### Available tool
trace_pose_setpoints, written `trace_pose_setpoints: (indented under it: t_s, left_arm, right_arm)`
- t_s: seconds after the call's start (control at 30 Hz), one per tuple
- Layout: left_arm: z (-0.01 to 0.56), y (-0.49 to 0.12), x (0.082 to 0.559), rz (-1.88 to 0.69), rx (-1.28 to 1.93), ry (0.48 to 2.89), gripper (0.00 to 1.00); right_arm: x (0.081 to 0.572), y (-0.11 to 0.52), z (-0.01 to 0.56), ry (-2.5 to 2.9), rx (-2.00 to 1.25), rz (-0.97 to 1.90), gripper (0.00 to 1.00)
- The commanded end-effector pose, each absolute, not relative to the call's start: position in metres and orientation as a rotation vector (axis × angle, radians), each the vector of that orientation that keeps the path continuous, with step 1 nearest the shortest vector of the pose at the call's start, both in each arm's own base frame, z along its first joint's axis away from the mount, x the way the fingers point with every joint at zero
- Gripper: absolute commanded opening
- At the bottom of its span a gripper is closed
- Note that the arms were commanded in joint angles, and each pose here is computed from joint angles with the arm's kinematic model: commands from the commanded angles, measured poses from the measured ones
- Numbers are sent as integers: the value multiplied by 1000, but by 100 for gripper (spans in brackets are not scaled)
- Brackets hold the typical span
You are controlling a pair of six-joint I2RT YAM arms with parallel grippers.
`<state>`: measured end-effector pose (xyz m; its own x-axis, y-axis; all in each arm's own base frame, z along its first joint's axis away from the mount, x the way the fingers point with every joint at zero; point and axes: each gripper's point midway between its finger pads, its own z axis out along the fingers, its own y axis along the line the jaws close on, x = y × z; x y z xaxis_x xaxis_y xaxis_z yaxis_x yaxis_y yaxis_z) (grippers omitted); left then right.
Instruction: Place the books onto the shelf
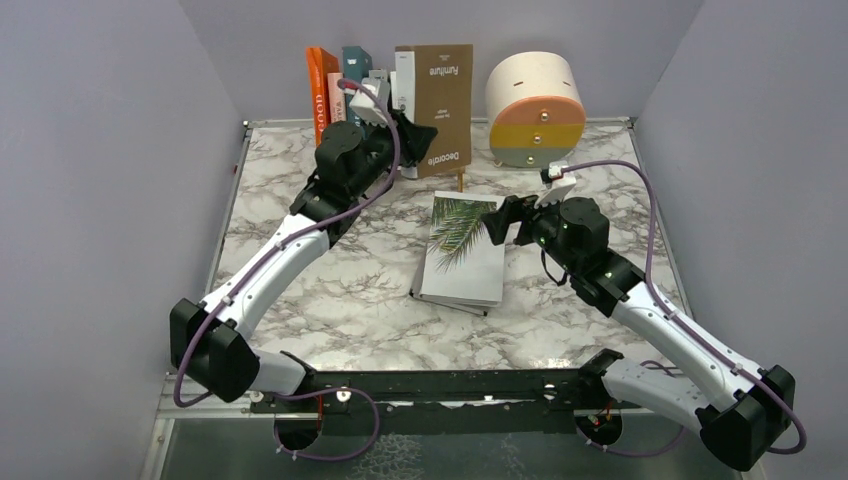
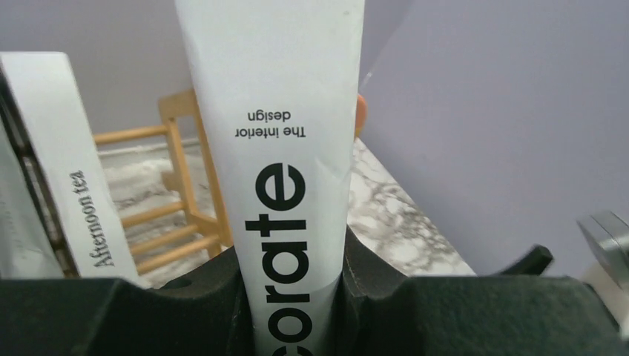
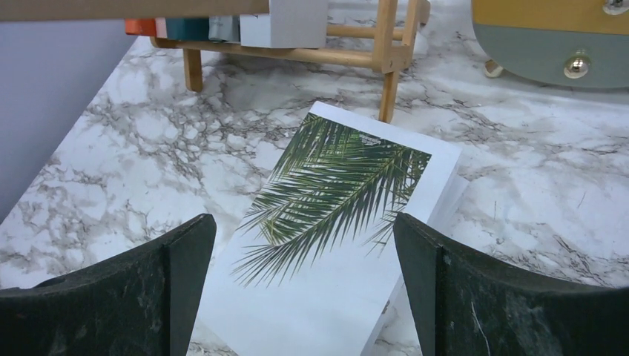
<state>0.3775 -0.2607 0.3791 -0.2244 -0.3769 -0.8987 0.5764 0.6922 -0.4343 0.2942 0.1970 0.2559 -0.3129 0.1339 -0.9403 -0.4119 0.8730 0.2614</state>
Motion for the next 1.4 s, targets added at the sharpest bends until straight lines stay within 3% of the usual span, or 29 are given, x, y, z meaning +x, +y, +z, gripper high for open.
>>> trace_pose_setpoints:
  t_s: [0.0,0.33,0.7,1.07,1.37]
  left_arm:
    - [385,-240,416,-534,102,1568,0]
    - [382,-248,458,-277,33,1566,0]
    - [335,-262,503,-75,11,1618,0]
    - [309,-217,516,257,-82,1651,0]
    - [313,-233,516,131,-28,1642,0]
  right_arm:
    - [293,186,251,1826,-187,488,89]
    - [290,185,252,1820,-199,492,89]
    - [287,184,251,1814,-206,500,89]
    - [287,185,250,1815,-209,503,89]
    - [288,188,248,1822,-214,512,89]
